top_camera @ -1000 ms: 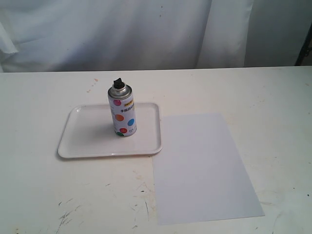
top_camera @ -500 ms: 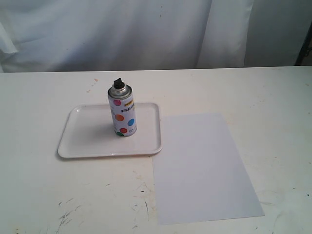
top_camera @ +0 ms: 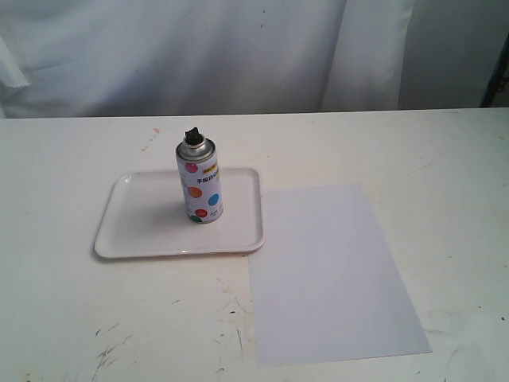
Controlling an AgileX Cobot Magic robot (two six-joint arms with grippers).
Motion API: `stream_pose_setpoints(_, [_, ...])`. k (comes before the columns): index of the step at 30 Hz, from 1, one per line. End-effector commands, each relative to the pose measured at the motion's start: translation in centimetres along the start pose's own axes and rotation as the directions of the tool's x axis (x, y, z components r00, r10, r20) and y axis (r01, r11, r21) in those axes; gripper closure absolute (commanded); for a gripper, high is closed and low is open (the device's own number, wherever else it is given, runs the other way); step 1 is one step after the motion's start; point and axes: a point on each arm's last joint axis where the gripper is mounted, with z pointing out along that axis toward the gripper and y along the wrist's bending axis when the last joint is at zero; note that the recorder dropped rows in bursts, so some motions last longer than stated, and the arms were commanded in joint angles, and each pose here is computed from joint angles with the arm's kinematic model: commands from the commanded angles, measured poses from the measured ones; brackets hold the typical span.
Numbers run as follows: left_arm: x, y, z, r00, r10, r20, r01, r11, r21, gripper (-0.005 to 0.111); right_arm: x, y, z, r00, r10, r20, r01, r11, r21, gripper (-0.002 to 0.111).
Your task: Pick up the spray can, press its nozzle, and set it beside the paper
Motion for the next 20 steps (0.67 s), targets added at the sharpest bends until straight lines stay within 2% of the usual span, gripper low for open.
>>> stream_pose_setpoints(1, [0.02,0.02,0.01,1.0,0.001,0.013,-0.001,1.0,-0.003,0.107,0.06,-0.03,-0.01,1.0,0.005,0.004,-0.005,1.0,0.004,0.108])
stream_pose_setpoints(20, [0.02,0.02,0.01,1.0,0.001,0.013,-0.001,1.0,-0.003,0.107,0.05,0.0,-0.01,1.0,0.012,0.006,-0.012,1.0,0.001,0.108])
